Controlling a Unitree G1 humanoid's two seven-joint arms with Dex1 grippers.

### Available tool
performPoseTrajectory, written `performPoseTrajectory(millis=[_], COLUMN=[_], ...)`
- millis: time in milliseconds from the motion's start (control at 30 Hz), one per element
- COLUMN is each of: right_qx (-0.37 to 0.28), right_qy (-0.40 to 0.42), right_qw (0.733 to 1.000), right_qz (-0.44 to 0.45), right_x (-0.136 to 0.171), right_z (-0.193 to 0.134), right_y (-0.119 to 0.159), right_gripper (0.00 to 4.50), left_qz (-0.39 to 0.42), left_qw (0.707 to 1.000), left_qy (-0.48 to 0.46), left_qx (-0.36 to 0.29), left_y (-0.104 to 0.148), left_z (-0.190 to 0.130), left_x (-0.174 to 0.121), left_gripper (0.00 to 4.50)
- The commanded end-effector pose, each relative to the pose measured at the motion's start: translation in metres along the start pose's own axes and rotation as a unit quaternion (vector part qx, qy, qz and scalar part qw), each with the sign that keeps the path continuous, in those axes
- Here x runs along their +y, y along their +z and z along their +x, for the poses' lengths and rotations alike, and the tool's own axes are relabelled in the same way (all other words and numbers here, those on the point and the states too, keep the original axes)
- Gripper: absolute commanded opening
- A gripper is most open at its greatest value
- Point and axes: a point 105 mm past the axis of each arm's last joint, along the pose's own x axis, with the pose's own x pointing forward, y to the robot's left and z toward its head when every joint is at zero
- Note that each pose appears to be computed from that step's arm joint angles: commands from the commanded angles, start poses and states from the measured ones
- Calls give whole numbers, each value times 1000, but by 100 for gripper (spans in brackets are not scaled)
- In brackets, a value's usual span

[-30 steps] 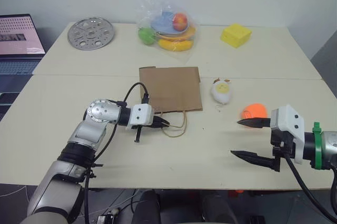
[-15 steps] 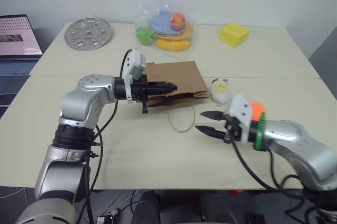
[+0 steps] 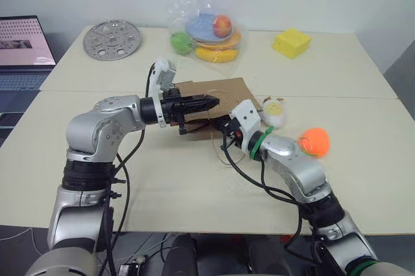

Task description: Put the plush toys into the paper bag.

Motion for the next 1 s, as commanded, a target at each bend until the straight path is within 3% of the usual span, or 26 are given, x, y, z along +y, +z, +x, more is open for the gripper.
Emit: performPoseTrajectory(millis=[33, 233, 400, 600, 733, 1000], right_qx=[-21, 1, 6, 16, 17, -4], right_qy=[-52, -104, -132, -120, -121, -121], right_qw=[998, 995, 991, 992, 991, 991], right_qz=[-18, 6, 27, 41, 52, 64], right_x=[-12, -16, -23, -18, -17, -21], right_z=[11, 27, 30, 34, 36, 39], right_y=[7, -15, -22, -26, -26, -11], right_gripper=[4, 4, 4, 4, 4, 4], left_qz=[7, 1, 23, 66, 80, 121], left_qw=[999, 993, 980, 959, 955, 970], left_qy=[13, 60, 98, 80, 71, 84], left_qx=[-43, -99, -174, -263, -276, -192], left_y=[25, 54, 97, 147, 149, 101], left_z=[-8, -21, -29, -33, -32, -25], left_x=[-1, 9, 13, -6, -12, -7], left_gripper=[0, 0, 0, 0, 0, 0])
